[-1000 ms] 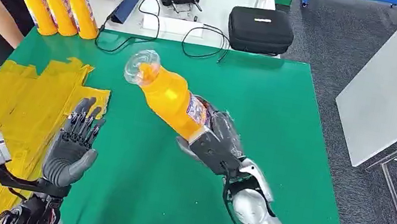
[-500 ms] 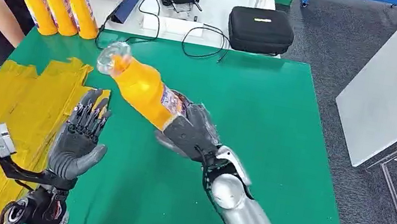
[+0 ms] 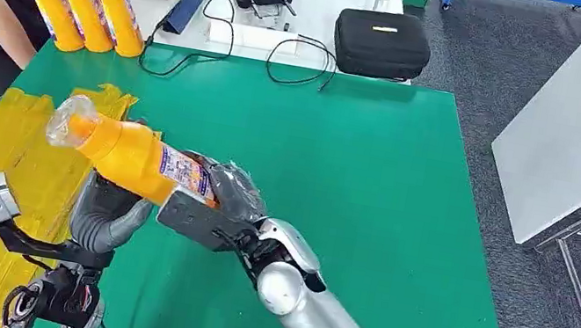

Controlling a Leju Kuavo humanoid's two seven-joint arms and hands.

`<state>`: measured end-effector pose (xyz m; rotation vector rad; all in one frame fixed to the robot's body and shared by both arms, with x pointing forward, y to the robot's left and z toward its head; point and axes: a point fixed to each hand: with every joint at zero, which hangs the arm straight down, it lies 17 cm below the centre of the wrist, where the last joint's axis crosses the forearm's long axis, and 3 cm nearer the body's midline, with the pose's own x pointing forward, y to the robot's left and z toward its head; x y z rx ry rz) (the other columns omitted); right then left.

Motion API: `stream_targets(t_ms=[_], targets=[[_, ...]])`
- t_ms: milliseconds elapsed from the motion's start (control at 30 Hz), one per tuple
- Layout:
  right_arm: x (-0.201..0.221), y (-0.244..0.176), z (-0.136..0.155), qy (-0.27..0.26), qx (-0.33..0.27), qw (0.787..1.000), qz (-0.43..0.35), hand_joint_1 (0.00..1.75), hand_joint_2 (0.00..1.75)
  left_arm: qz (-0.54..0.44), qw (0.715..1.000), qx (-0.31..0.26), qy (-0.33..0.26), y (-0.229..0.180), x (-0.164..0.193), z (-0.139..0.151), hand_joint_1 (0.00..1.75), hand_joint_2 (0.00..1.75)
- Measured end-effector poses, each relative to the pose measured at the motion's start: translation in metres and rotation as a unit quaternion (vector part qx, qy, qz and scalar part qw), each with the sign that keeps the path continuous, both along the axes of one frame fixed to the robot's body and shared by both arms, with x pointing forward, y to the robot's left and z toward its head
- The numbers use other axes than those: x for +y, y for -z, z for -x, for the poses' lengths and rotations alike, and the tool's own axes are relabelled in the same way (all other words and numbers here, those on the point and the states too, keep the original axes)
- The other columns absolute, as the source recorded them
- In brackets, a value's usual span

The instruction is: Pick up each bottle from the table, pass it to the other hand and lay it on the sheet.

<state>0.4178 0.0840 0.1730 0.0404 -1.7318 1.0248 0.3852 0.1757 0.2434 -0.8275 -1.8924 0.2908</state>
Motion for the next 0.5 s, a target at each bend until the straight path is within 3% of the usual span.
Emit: stream_targets(t_ms=[500], targets=[[0.028, 0.012, 0.032, -0.040, -0.025, 0.998, 0.048, 1.75, 1.75, -0.001, 1.000, 0.000, -0.022, 0.002, 0.018, 0.000, 0.00, 1.75]])
